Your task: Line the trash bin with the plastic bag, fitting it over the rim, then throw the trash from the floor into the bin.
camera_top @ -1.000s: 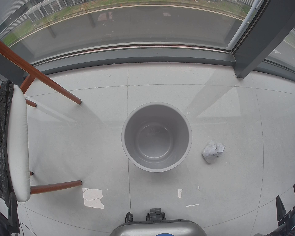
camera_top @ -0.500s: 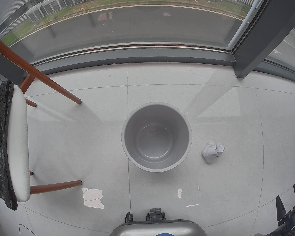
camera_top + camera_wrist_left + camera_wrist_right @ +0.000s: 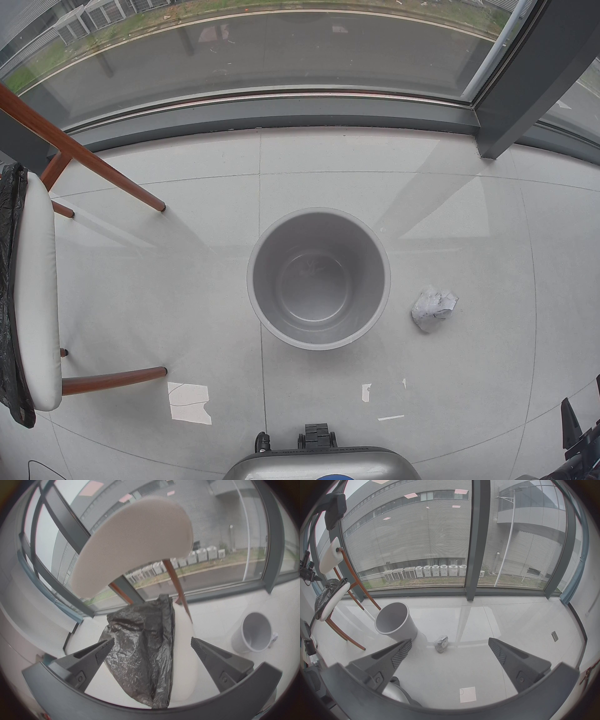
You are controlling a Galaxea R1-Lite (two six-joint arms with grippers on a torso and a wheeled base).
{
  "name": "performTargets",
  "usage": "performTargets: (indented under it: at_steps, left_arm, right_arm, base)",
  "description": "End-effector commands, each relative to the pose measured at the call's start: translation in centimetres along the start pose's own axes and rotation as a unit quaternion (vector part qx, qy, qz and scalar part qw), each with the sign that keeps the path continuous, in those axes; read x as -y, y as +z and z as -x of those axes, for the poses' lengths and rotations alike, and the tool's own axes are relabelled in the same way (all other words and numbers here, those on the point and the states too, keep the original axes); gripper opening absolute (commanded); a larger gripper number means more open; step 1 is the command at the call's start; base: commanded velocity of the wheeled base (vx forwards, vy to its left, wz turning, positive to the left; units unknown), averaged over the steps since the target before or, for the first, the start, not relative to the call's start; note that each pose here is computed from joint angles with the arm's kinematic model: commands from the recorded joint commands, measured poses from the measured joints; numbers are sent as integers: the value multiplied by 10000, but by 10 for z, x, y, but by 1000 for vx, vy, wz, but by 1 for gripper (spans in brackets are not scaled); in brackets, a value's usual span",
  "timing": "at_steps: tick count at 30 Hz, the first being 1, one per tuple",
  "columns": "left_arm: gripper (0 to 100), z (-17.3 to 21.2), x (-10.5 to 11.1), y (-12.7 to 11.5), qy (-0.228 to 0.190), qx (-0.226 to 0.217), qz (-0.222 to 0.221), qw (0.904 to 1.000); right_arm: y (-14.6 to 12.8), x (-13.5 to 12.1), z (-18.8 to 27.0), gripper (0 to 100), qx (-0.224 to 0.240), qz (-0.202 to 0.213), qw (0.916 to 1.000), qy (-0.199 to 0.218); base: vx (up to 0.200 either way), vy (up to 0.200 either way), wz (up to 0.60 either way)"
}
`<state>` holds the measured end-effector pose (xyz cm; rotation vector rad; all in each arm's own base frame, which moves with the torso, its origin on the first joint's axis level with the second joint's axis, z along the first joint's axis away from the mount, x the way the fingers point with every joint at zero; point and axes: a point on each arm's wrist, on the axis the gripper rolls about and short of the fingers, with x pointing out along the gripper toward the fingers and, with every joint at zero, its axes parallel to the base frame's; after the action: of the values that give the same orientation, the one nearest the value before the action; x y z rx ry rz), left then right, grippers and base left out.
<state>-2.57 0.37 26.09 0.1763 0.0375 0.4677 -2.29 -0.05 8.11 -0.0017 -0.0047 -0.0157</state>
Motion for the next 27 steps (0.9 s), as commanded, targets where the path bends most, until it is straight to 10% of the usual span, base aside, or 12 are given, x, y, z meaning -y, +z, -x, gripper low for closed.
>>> performTargets:
  at_steps: [1, 19, 27]
  left_arm:
    - [100, -31, 8, 13, 211, -744, -227, 9967]
    - [100, -97, 30, 12, -706, -1786, 566, 9798]
    - [100, -120, 20, 8, -196, -2085, 857, 9741]
  right_arm:
    - [-5, 0, 0, 100, -8, 15, 10000, 40]
    - [-5, 0, 0, 100, 0, 7, 10000, 40]
    - [-5, 0, 0, 100, 0, -1, 10000, 40]
  base:
    - [0, 0, 0]
    - [0, 0, 0]
    - [0, 0, 0]
